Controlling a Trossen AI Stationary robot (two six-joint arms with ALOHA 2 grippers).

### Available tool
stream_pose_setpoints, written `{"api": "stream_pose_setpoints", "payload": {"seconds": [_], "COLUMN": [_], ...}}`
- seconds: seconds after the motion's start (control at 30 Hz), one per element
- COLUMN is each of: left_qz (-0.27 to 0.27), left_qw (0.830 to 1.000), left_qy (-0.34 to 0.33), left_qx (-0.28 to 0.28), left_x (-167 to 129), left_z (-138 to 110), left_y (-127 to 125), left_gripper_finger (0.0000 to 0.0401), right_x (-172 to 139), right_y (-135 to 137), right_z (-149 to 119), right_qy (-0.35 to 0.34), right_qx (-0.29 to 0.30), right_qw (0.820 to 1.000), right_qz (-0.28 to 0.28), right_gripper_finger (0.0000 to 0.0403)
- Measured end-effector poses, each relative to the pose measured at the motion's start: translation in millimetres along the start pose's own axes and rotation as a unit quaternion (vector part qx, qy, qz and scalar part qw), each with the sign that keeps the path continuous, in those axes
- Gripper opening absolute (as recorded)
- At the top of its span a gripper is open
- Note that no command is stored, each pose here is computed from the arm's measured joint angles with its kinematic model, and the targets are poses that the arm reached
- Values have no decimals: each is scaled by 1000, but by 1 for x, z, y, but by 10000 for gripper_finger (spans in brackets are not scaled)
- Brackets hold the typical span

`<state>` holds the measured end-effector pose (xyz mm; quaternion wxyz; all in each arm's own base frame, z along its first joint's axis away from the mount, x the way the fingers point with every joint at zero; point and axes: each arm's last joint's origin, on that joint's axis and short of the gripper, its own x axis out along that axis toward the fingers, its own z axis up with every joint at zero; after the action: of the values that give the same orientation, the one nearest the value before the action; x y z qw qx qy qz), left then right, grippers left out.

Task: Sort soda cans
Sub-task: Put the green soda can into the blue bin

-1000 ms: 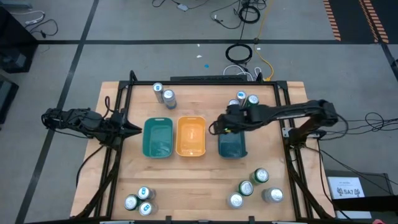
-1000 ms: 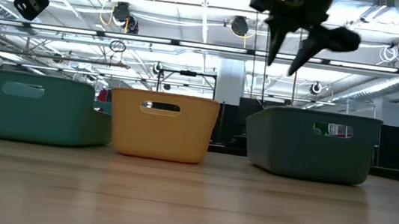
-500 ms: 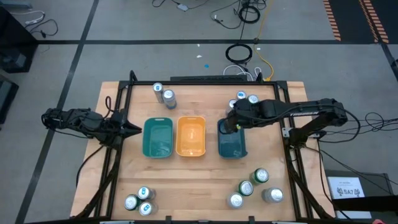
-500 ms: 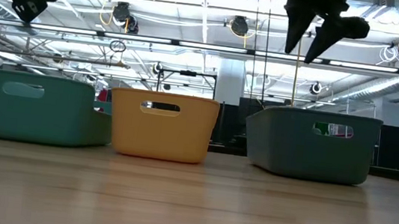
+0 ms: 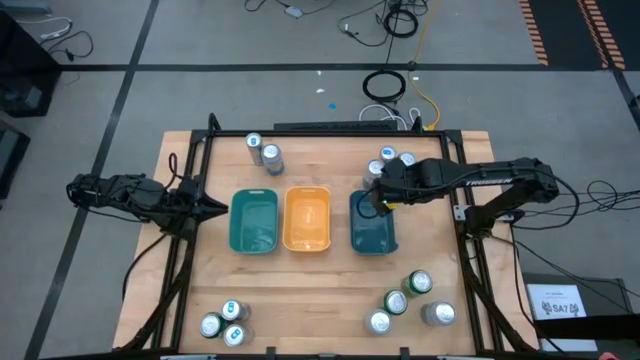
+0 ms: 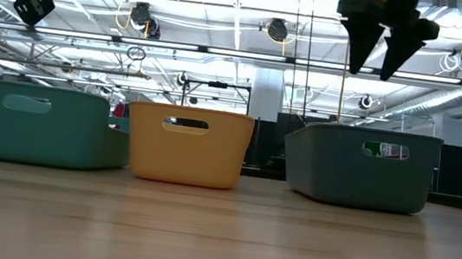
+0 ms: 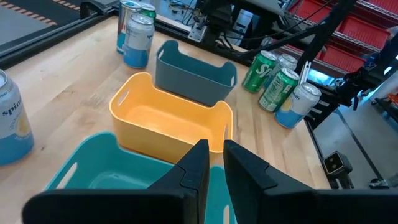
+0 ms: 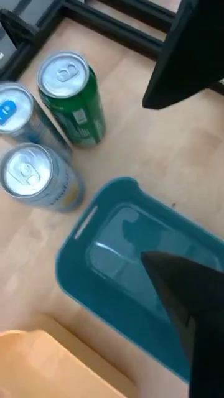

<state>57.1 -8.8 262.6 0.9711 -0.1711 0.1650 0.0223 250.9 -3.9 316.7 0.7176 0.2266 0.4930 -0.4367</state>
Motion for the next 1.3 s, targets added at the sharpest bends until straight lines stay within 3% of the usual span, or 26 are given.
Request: {"api": "stream_pose_setpoints", "payload": {"seconds": [0.37, 0.53, 0.67, 0.77, 1.1, 1.3], "left_qz": [-30, -29, -29, -29, -29, -29], "left_qw": [999, 999, 999, 999, 999, 999], "left_qy": [13, 15, 15, 15, 15, 15], "left_qx": [0, 0, 0, 0, 0, 1], "left_x": [0, 0, 0, 0, 0, 0], "left_z": [-1, -1, -1, -1, -1, -1], "left_y": [-2, -2, -2, -2, -2, -2], "left_gripper_finger": [59, 59, 59, 59, 59, 59], "right_x": [-1, 1, 7, 15, 41, 76], "right_y": [8, 0, -20, -32, -78, -124], "right_z": [0, 1, 8, 21, 63, 71], "right_qy": [7, 0, 21, 44, 95, 107], "right_qx": [31, 62, 81, 71, -15, 1], "right_qw": [999, 998, 994, 994, 994, 993], "right_qz": [43, 0, -65, -74, -48, 46], "right_gripper_finger": [379, 379, 380, 380, 380, 380]}}
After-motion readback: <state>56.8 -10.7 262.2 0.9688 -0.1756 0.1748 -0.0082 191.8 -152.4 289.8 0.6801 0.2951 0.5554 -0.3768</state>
